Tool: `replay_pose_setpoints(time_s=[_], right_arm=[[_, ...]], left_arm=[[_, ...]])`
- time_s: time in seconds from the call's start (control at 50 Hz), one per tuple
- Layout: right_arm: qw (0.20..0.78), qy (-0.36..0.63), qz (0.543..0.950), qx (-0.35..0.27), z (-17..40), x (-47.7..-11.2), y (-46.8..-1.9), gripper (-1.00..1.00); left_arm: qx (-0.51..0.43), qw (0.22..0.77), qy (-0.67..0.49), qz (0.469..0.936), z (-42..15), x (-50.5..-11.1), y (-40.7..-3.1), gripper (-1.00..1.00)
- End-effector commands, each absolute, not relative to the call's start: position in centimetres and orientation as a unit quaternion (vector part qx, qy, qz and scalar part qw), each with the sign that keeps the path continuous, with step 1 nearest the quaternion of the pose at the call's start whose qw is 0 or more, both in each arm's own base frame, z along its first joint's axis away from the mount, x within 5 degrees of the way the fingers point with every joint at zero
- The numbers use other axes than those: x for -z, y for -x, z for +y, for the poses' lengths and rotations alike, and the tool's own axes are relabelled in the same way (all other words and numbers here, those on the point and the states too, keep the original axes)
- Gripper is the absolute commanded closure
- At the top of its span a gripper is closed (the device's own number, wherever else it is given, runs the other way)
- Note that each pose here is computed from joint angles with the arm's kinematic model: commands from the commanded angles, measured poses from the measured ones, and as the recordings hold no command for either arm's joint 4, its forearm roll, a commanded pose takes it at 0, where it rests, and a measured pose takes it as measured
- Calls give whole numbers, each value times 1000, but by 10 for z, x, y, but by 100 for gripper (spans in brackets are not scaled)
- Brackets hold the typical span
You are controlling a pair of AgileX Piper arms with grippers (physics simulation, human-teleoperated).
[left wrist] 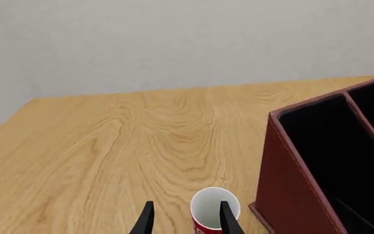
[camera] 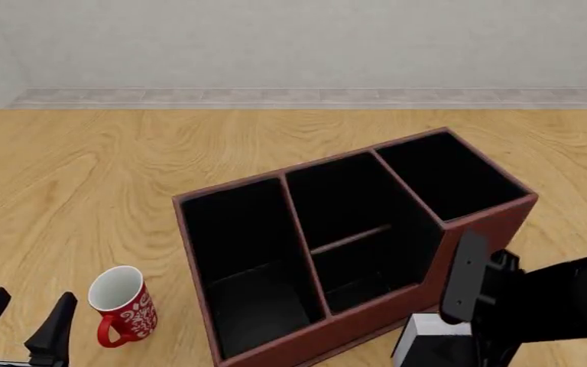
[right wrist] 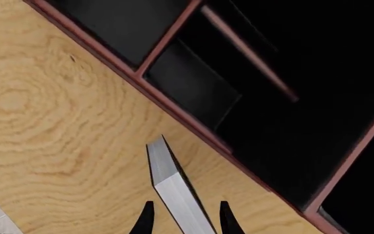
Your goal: Pick up the book and place it in the right compartment of the caddy.
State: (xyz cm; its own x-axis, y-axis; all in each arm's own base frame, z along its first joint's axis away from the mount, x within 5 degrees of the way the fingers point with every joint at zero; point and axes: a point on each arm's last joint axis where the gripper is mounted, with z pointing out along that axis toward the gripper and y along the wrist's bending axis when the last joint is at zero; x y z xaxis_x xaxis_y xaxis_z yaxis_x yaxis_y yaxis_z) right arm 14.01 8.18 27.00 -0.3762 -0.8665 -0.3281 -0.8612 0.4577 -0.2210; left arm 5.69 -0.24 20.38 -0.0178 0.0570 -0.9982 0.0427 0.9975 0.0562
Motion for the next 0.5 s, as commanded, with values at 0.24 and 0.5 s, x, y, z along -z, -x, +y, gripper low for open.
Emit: replay_pose_setpoints(time_s=[0.24, 0.5], right_arm=[[185, 511, 839, 0, 83, -251, -138, -100], [180, 510, 841, -4, 88, -244, -138, -100]], left_arm=[[-8, 699, -35, 714, -2, -204, -57, -100], [-7, 698, -35, 716, -2, -203, -57, -100]])
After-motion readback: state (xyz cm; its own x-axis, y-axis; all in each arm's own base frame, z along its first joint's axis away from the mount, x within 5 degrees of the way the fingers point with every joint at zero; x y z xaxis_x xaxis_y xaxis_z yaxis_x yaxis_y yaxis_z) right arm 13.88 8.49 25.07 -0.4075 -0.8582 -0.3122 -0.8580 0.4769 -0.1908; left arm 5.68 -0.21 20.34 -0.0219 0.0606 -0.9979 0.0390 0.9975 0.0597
